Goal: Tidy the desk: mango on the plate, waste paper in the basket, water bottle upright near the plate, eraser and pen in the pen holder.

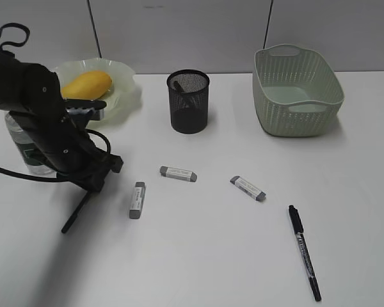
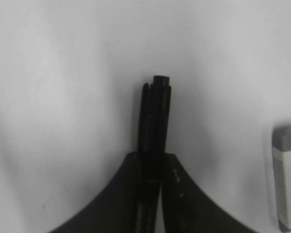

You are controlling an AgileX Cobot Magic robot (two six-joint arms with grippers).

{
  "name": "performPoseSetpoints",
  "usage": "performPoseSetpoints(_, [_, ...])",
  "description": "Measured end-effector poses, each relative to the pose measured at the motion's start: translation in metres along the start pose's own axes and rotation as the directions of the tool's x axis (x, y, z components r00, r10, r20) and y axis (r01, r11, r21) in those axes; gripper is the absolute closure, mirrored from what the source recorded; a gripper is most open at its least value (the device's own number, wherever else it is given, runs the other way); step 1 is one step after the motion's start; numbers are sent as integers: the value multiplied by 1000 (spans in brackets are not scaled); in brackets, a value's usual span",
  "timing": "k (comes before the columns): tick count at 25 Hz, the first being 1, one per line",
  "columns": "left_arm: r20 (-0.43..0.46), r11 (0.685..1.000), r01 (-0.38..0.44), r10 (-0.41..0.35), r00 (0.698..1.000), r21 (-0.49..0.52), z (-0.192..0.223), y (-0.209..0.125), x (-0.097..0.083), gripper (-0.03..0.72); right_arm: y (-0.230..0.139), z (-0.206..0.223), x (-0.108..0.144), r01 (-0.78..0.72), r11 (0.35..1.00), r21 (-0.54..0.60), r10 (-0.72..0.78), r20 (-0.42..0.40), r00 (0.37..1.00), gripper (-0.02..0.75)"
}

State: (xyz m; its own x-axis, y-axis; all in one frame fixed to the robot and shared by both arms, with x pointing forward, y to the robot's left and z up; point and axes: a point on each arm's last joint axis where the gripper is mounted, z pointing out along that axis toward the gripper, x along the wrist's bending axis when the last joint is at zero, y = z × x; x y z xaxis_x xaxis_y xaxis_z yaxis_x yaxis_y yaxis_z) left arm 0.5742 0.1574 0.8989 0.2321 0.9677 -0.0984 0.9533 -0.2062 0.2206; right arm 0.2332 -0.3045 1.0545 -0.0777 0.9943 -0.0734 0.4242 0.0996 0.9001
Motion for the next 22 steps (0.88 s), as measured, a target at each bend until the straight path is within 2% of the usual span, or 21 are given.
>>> performPoseSetpoints(2, [9,998,-2,3,1000,-58,-16,4,-2,590,0,0,0,0,1000,-1,0,0,1000,201])
performPoseSetpoints(4, [23,987,-5,9,1000,-162,-42,11,-4,592,0,0,0,0,1000,-1,0,0,1000,201])
performPoseSetpoints(6, [43,951,-3,17,999,-309,-73,19,-7,596,0,0,0,0,1000,-1,0,0,1000,201])
performPoseSetpoints(8, [60,892,4,26,998,-453,-99,27,-9,596,0,0,0,0,1000,-1,0,0,1000,201])
performPoseSetpoints(10, [75,802,16,36,997,-598,-121,36,-11,596,0,0,0,0,1000,-2,0,0,1000,201])
performPoseSetpoints(14, [102,612,54,45,994,-789,-139,53,-13,597,0,0,0,-1,1000,-2,1,0,1000,201])
performPoseSetpoints(16, [108,534,59,62,992,-844,-139,60,-18,597,0,0,0,-1,1000,-2,1,0,1000,201])
performPoseSetpoints(19, [104,423,43,123,987,-905,-130,67,-35,597,0,0,0,-1,1000,-3,1,0,1000,201])
performPoseSetpoints(22, [65,265,1,234,970,-964,-116,72,-60,597,0,0,0,-1,1000,-3,1,0,1000,201])
